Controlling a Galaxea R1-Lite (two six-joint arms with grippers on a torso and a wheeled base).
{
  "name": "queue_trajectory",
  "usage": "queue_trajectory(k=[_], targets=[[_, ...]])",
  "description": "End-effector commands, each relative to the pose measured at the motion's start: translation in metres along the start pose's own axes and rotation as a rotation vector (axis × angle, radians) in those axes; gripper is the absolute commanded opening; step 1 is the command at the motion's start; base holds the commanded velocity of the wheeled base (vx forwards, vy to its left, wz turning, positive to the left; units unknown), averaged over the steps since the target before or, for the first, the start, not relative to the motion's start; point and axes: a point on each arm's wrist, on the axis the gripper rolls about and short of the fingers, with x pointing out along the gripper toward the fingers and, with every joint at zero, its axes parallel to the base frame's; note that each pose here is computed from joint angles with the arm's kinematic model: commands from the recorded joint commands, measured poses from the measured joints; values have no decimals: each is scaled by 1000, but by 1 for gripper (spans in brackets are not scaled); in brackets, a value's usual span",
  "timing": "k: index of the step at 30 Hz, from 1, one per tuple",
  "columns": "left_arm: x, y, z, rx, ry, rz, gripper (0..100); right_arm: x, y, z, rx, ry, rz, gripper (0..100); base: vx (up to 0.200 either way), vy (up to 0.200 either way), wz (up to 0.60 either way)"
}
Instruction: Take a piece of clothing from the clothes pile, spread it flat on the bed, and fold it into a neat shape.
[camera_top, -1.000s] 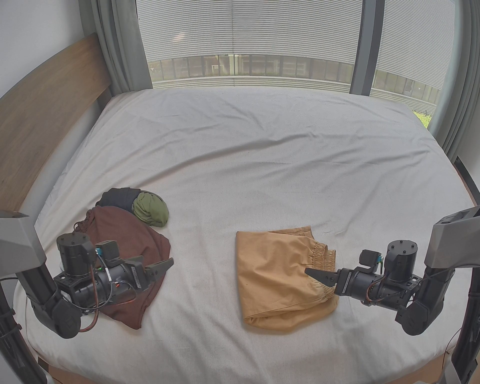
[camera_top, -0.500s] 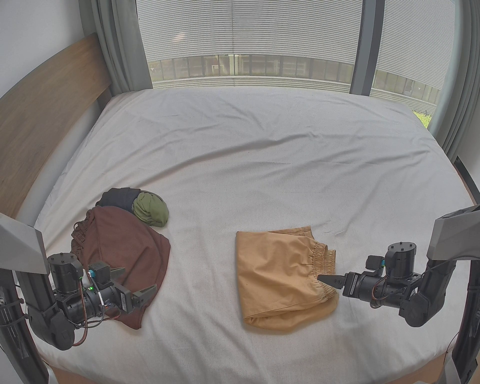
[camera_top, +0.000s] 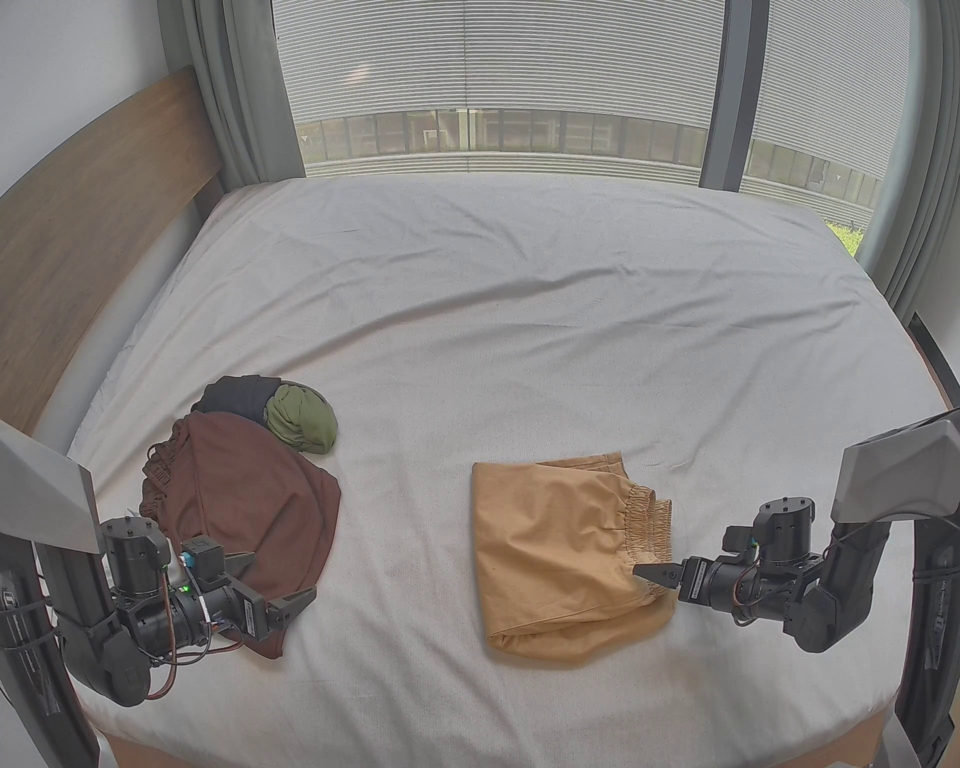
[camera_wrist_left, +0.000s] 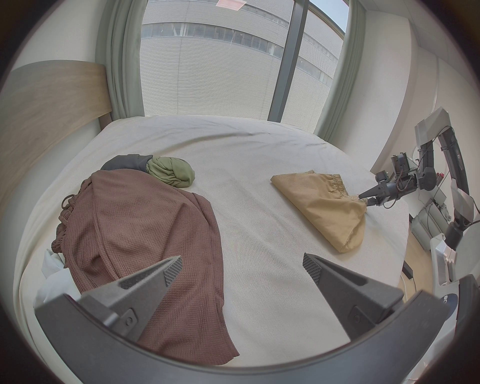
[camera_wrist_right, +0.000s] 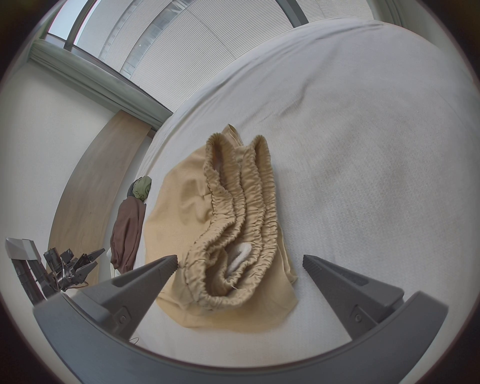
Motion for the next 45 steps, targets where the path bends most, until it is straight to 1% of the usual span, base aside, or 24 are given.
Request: queue_trajectory(k=[1, 6, 12, 16, 22, 29, 36, 45], targets=[[0, -3, -2, 0, 11, -11, 100, 12, -9, -9, 12, 34, -17, 100, 0, 0, 0], [0, -3, -3, -1, 17, -13, 100, 16, -5, -11, 6, 35, 1, 100, 0, 0, 0], [0, -3, -3, -1, 15, -14, 100, 27, 1, -21, 2, 61, 22, 100, 0, 0, 0], [0, -3, -2, 1, 11, -14, 100, 32, 8, -23, 17, 27, 67, 100, 0, 0, 0], [0, -3, -1, 1, 9, -13, 100, 41, 16, -31, 32, 28, 105, 100, 0, 0, 0], [1, -4, -2, -1, 14, -15, 100, 41, 17, -32, 41, 31, 109, 100, 0, 0, 0], [1, -5, -2, 2, 13, -19, 100, 45, 15, -32, 38, 3, 86, 100, 0, 0, 0], [1, -5, -2, 1, 16, -20, 100, 46, 15, -32, 35, -5, 91, 100, 0, 0, 0]])
